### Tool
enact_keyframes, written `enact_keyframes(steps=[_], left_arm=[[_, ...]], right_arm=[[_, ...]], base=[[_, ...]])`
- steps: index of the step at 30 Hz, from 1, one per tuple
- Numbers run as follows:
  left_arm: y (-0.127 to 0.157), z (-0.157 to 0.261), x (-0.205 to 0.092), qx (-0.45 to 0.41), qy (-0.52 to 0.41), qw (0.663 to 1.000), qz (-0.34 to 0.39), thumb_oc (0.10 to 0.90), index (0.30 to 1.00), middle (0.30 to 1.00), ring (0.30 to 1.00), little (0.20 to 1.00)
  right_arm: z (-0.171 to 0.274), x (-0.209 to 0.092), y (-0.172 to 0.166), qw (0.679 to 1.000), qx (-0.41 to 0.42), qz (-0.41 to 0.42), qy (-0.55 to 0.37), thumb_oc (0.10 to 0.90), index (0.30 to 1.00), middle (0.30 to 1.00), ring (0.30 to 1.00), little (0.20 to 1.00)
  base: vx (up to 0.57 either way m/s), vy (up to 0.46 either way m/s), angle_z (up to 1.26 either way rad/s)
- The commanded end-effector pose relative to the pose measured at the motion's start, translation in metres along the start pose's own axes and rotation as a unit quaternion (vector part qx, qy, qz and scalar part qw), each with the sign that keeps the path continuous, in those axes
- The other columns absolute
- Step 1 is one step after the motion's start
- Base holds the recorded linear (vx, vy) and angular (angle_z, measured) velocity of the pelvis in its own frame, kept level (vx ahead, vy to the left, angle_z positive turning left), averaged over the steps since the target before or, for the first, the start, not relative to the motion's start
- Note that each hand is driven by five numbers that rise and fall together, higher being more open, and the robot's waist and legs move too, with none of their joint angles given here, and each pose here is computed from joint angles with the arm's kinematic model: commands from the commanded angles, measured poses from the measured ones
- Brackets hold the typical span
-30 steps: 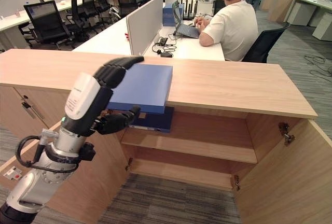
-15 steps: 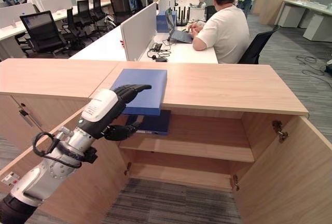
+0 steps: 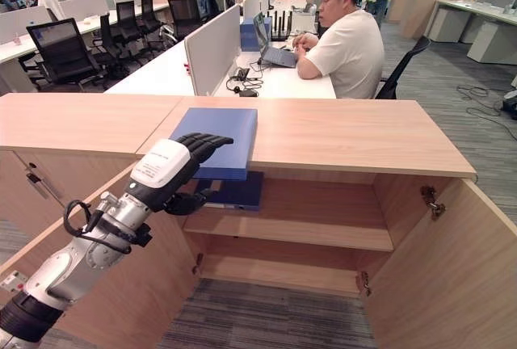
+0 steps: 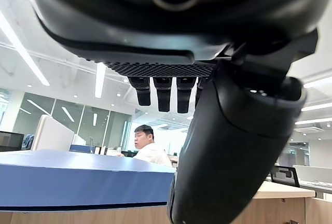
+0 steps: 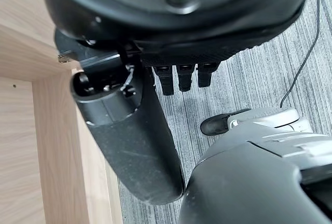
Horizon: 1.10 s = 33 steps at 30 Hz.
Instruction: Put the empty folder in the office cabinet
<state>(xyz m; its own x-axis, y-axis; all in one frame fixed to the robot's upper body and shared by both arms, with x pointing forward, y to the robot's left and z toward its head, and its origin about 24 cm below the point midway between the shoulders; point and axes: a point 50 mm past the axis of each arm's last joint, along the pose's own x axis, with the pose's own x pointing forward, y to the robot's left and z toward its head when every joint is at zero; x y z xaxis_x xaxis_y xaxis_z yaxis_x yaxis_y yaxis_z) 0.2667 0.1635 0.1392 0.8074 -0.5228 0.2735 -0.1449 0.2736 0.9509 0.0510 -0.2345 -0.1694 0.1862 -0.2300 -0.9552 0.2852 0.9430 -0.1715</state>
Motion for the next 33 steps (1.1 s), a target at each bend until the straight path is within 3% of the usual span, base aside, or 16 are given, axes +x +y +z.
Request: enact_keyframes(steps=[1,33], left_arm=[[0.055,0.004,0.041,0.073,-0.041,0.988,0.133,0.800,0.900,0.900,0.900,0.900],[0.040,-0.032,0.082,0.217,0.038,0.971,0.089,0.800,0.900,0.900,0.900,0.900]], right_arm=[[0.024,0.001,-0.010,0.999,-0.028,-0.016,-0.028,0.800,0.900,0.900,0.900,0.900],[0.035,0.001,-0.011,0.998,-0.035,-0.023,-0.042,0.800,0.900,0.900,0.900,0.900]], base=[[0.00,-0.002,-0.04],[0.00,0.000,-0.02]])
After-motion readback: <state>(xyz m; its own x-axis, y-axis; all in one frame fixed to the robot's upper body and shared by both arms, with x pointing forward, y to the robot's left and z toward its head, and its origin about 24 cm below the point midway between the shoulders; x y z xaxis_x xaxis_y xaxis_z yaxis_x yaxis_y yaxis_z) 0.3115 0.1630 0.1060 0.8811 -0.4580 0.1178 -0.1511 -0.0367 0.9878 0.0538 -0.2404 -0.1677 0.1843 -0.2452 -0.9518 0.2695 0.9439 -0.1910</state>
